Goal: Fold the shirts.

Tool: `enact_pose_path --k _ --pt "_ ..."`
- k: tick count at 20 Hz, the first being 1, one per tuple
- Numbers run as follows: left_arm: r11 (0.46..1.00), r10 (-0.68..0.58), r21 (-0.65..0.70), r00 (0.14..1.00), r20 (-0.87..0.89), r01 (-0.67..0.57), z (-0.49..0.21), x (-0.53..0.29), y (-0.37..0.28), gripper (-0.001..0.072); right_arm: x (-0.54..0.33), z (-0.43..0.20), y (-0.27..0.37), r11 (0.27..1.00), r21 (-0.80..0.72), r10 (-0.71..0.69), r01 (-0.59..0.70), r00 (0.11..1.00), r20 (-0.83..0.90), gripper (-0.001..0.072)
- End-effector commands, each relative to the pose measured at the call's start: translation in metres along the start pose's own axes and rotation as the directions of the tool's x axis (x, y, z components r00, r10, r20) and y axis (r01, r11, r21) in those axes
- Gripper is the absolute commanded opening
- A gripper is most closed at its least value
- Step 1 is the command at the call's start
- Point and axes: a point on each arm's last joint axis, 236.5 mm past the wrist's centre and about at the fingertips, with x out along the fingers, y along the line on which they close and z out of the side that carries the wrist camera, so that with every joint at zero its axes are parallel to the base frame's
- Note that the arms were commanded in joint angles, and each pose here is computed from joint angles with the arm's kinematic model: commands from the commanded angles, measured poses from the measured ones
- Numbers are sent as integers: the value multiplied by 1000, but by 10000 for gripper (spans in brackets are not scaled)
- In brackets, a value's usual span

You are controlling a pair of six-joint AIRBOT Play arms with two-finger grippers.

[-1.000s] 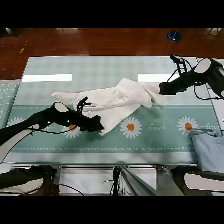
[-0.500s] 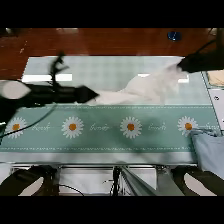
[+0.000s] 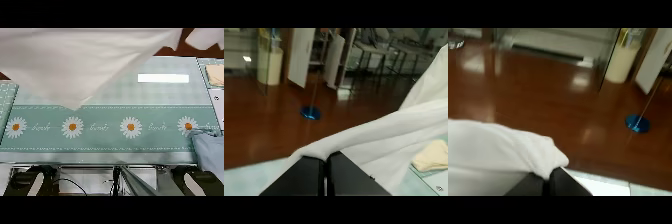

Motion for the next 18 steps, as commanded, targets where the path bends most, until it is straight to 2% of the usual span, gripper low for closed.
enact_pose_path --k 1,6,8,11,13,15,17,18 --pt "990 85 103 992 92 -95 29 -38 -6 25 -50 19 -15 997 16 -79 78 995 58 27" --pt "995 68 84 993 -92 -60 -12 -39 -12 25 -72 -55 -38 983 -15 -182 184 951 -249 27" --pt "997 71 52 985 -156 -63 -27 -42 -12 25 -76 -70 -36 982 5 -176 187 934 -312 27" --pt "995 63 80 984 -165 -51 -28 -46 -16 25 -75 -54 -12 996 32 -75 85 967 -242 27" --pt "983 54 180 991 -124 -31 -12 -53 -26 25 -79 -17 7 999 51 0 4 997 -73 27" --pt "980 48 197 995 -91 -29 0 -59 -33 25 -87 12 17 994 98 37 -42 998 57 27" --pt "988 45 150 995 -94 -31 0 -61 -36 25 -83 2 21 986 160 54 -56 998 12 27" --pt "990 45 135 991 -127 -28 -8 -60 -35 25 -77 -17 22 984 171 62 -48 995 -78 26"
